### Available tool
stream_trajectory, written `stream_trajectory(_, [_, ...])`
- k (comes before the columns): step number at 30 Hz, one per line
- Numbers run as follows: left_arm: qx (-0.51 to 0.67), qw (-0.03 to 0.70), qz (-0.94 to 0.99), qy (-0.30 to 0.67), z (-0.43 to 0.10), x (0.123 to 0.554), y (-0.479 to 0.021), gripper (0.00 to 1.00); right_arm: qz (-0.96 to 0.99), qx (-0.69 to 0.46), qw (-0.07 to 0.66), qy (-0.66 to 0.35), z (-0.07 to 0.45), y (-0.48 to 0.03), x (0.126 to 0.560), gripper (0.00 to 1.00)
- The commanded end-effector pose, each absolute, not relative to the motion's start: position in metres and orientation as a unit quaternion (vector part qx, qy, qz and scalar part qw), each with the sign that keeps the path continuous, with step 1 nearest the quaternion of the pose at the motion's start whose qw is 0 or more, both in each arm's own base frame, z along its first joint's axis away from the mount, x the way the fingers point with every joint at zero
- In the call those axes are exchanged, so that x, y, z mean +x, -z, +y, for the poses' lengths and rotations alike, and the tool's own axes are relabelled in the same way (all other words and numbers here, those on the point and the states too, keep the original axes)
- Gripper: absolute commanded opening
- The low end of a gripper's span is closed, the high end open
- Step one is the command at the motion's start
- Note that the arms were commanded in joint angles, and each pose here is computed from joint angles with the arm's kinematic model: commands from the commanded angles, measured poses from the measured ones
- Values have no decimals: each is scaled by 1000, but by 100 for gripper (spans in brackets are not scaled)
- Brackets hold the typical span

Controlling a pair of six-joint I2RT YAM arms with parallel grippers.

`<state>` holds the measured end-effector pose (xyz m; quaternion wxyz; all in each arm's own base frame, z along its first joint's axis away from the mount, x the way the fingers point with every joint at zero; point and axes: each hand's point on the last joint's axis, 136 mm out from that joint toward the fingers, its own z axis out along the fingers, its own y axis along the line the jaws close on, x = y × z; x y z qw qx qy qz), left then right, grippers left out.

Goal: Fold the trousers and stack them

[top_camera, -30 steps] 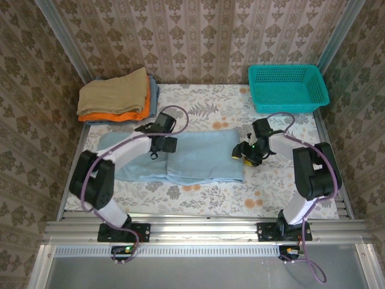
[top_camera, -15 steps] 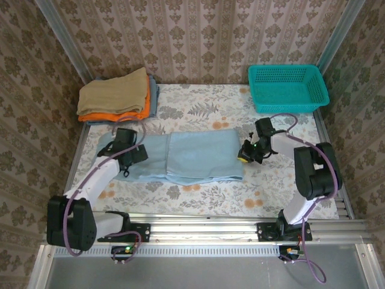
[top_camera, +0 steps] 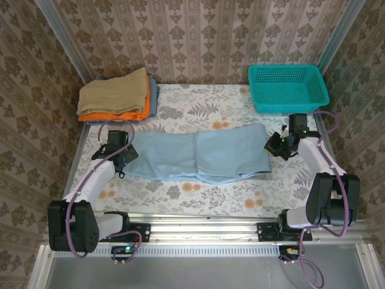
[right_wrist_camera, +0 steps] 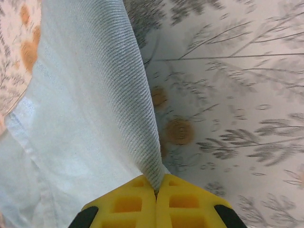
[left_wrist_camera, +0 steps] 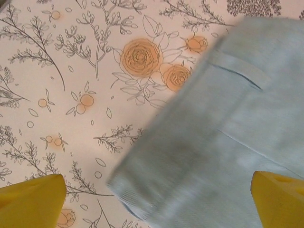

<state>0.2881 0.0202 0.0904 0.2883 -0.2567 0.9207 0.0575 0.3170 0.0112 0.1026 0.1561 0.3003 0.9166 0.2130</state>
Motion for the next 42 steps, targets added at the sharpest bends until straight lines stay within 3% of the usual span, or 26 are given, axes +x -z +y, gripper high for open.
stream_trajectory(1, [-273, 289, 915, -68, 27, 295, -90, 98, 918, 292, 195, -184, -8, -135, 329, 0])
stream_trajectory(5, [-230, 277, 933, 19, -9, 314, -72, 89, 916, 280, 218, -189, -12, -158, 341, 0])
stream_trajectory(10, [-185, 249, 949, 61, -36, 309, -48, 85, 915, 267, 219, -210, -1, -161, 342, 0])
stream_trajectory(19, [-154, 223, 950, 155, -90, 265, -21, 79, 928, 164, 242, -229, 71, -213, 353, 0])
stream_trajectory(26, [-147, 198, 956, 160, -109, 211, -14, 77, 937, 82, 241, -240, 138, -241, 366, 0])
stream_trajectory(30, [-156, 198, 958, 139, -100, 185, -23, 84, 941, 28, 234, -245, 185, -249, 360, 0])
stream_trajectory(33, [-168, 238, 949, 123, -80, 181, -53, 99, 939, -5, 228, -257, 224, -252, 350, 0])
stream_trajectory(37, [-236, 277, 928, 76, -37, 179, -88, 98, 938, -40, 219, -265, 275, -251, 336, 0])
stream_trajectory(42, [-259, 269, 923, 94, -29, 188, -92, 100, 935, -60, 217, -273, 330, -247, 324, 0])
